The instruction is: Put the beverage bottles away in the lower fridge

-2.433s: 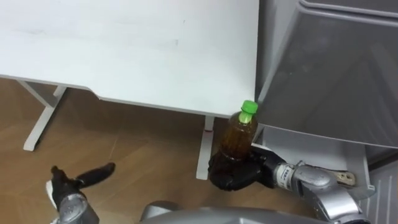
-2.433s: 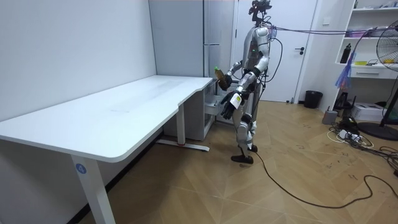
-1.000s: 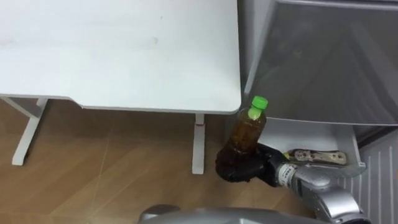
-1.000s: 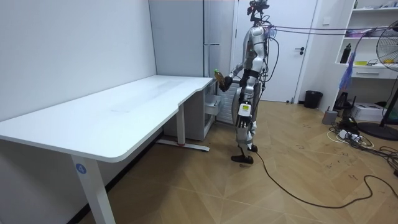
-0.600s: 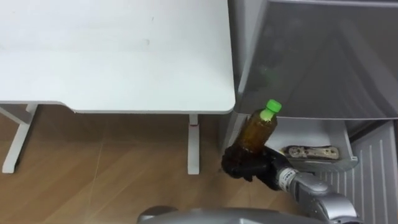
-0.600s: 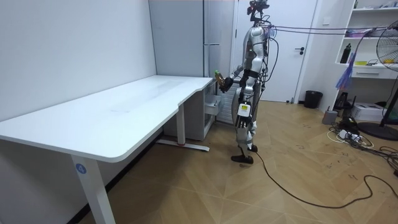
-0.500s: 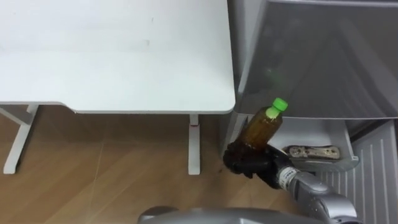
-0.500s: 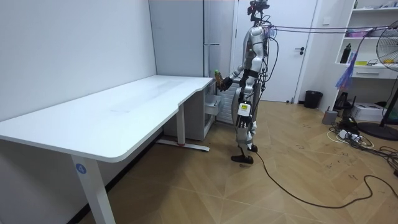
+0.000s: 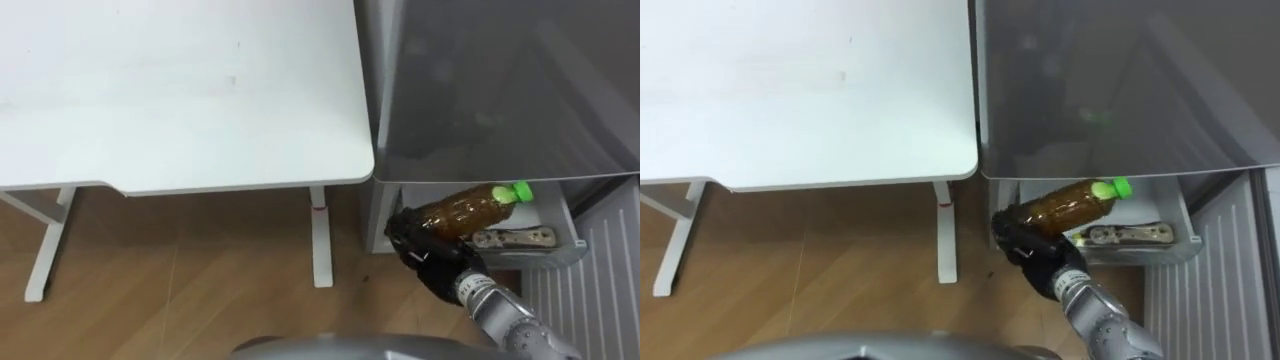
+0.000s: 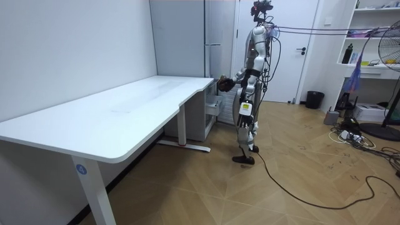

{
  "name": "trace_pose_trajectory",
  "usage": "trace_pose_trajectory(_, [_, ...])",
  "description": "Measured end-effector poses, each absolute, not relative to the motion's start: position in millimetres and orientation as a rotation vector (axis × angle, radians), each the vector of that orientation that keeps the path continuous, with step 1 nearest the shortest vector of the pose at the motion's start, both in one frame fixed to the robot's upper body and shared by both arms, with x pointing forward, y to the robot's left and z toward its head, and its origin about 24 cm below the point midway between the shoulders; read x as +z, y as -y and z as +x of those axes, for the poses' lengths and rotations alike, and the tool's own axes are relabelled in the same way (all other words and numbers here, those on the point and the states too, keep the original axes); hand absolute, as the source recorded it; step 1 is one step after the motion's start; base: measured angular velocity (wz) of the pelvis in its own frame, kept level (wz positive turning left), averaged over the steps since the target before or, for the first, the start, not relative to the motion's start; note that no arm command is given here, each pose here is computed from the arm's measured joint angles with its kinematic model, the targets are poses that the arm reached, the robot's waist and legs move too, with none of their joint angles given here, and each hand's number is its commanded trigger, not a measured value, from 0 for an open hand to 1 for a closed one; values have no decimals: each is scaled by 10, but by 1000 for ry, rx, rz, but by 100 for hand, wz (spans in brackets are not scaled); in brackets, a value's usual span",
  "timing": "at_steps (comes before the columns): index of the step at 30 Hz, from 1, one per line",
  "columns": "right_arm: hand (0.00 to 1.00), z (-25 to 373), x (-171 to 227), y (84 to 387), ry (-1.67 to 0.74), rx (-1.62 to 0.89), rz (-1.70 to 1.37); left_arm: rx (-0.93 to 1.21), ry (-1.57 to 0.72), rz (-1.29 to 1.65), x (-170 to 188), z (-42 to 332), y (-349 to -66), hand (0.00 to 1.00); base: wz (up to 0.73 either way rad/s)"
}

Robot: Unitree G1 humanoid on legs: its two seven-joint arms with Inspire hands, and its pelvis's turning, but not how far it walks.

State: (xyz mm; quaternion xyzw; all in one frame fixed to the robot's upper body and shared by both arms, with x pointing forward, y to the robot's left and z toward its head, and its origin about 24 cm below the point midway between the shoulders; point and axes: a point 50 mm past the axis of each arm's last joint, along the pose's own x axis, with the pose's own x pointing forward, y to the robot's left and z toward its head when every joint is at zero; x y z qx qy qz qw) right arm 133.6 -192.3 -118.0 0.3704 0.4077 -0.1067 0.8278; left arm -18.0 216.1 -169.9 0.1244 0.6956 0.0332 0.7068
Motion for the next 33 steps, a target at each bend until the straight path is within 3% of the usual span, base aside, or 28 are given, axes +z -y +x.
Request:
trace_pose_trajectory(15, [100, 1220, -1261, 2008, -808, -429, 1071, 70, -1553, 265, -1699, -212, -2156, 0, 0])
trace_pose_trajectory(33, [100, 1090, -1357, 2086, -842, -517, 1089, 52, -1567, 247, -1694, -281, -2153, 0, 1])
